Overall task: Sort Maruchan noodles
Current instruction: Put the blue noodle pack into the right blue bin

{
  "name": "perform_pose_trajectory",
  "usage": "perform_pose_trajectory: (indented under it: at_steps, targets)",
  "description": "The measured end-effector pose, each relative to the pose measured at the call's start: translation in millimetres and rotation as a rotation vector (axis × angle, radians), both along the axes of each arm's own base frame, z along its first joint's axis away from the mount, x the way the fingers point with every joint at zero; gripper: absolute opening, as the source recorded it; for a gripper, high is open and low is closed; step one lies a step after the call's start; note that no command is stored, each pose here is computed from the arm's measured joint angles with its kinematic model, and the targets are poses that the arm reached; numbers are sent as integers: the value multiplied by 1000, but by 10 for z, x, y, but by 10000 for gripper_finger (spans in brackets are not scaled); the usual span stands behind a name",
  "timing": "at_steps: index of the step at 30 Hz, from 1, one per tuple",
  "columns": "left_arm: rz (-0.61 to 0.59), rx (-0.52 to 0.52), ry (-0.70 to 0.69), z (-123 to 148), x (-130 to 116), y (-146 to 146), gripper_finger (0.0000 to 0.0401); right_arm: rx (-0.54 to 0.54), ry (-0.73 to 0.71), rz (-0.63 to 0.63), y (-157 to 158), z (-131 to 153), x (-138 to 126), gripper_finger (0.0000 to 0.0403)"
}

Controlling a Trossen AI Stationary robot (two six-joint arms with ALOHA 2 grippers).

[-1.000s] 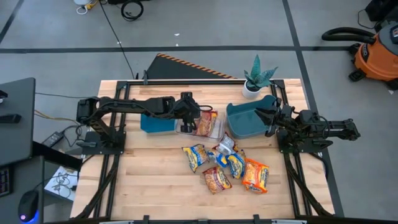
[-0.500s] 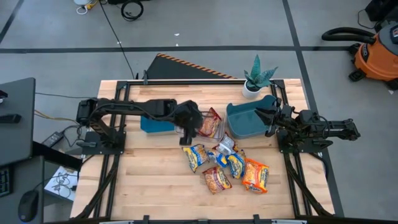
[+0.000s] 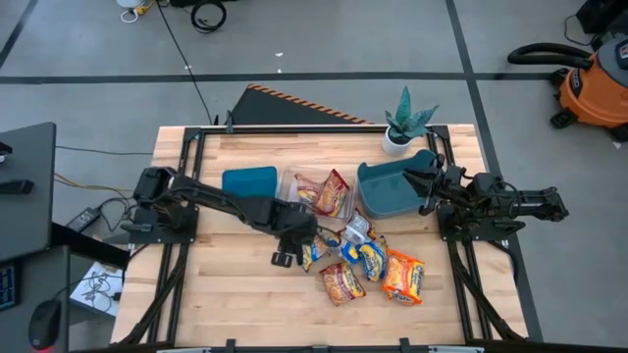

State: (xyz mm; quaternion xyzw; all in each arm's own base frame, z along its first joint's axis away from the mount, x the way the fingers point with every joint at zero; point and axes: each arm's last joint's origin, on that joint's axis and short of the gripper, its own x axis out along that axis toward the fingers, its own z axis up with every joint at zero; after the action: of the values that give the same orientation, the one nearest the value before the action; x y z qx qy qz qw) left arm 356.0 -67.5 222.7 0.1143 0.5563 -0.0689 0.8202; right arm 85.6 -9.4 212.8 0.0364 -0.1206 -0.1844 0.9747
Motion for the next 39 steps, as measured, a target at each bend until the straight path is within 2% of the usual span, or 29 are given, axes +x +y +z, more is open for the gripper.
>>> perform_pose_trajectory:
  at_steps: [4, 11, 20, 26, 33, 36, 39]
  targets:
    - [21, 148, 40, -82, -40, -82, 155, 0, 2, 0, 0, -2, 1, 78]
    - [-37, 181, 111, -313, -16, -228, 155, 0, 1, -1, 0, -1, 1, 78]
    - [-32, 237, 136, -466, 32, -221, 151, 0, 1, -1, 0, -1, 0, 78]
    - [-35, 236, 129, -464, 42, -217, 108, 0, 1, -1, 0, -1, 1, 78]
    - [-36, 242, 124, -462, 59, -174, 17, 0, 1, -1, 0, -1, 0, 78]
    - [-49, 245, 146, -446, 57, -140, 9, 0, 1, -1, 0, 0, 0, 78]
    - [-86, 224, 172, -310, 81, -150, 9, 0, 1, -1, 0, -1, 0, 78]
